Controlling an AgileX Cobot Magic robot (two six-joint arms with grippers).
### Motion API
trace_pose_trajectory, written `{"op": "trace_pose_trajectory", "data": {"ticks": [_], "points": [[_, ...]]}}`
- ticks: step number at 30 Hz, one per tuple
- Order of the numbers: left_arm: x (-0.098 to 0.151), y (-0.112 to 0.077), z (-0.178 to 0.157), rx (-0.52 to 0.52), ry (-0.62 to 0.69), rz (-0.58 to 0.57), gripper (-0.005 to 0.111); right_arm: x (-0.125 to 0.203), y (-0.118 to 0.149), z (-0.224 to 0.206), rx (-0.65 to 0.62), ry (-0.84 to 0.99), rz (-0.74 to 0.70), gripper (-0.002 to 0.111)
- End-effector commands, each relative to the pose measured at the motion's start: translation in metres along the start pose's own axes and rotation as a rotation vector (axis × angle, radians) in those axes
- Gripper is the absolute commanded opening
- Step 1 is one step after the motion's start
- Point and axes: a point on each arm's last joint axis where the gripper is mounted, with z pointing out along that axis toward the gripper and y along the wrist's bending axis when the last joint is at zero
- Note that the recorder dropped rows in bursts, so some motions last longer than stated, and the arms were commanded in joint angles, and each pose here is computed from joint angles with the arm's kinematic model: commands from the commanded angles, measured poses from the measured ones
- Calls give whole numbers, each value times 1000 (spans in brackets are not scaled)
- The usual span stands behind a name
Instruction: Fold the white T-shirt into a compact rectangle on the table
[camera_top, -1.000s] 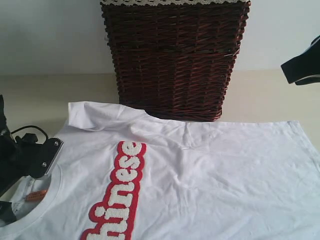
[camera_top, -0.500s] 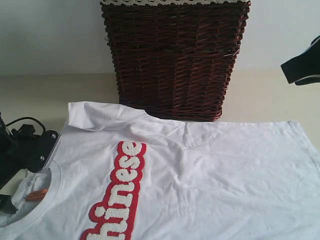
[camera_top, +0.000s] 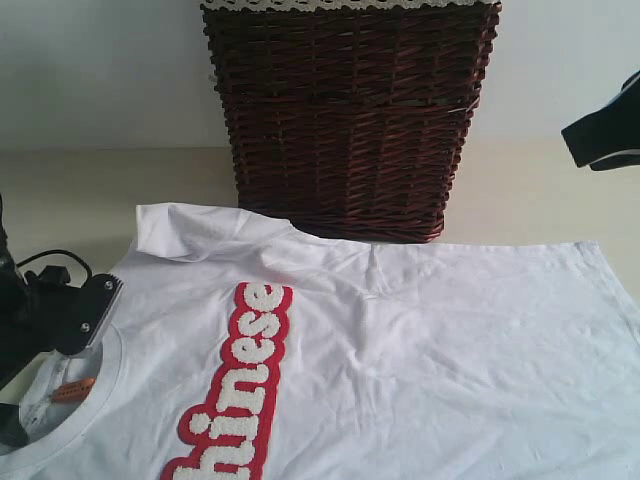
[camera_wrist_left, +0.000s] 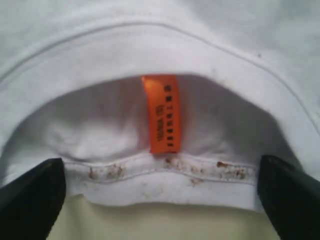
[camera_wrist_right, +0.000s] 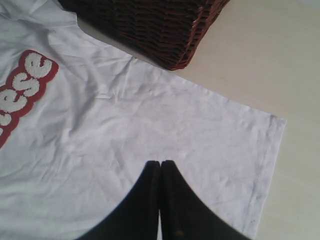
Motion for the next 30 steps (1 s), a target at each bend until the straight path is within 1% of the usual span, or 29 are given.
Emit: {"op": "trace_pose_trajectory", "data": {"ticks": [1,5,9,12,25,30], "points": [[-1,-2,1,17,-15,-21,105,0,0,-1,-3,-12,-8,0],[0,-2,6,34,-4,-12,105,0,1,-1,-5,-12,-7,0],[2,-2,15,63,25,21,105,0,1,-1,-5,-10,-7,0],[4,-1,17,55,45,47,105,0,1,-1,-5,-10,-7,0],[5,-3,16,78,53,48,105,0,1,-1,-5,-10,-7,0],[5,-3,17,71,52,48,105,0,2,-1,-26,-10,-19,1]]}}
